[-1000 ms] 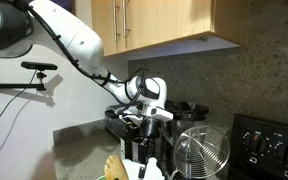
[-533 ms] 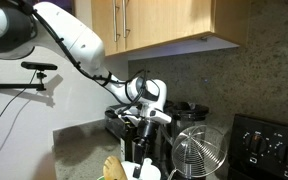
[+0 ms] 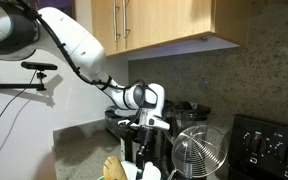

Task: Use the white towel to wipe the white bowl

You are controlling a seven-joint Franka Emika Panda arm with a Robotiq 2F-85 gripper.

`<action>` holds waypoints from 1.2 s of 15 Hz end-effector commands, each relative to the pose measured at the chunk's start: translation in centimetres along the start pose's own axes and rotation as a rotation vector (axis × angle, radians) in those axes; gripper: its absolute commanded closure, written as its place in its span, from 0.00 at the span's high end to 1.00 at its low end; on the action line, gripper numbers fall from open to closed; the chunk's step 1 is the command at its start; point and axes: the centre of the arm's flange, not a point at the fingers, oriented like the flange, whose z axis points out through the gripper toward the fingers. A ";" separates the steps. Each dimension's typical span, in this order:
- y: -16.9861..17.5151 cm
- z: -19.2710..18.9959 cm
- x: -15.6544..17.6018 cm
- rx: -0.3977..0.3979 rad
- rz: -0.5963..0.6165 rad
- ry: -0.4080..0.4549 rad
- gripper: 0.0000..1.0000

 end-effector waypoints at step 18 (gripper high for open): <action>-0.1 1.0 0.1 0.008 -0.041 -0.081 0.03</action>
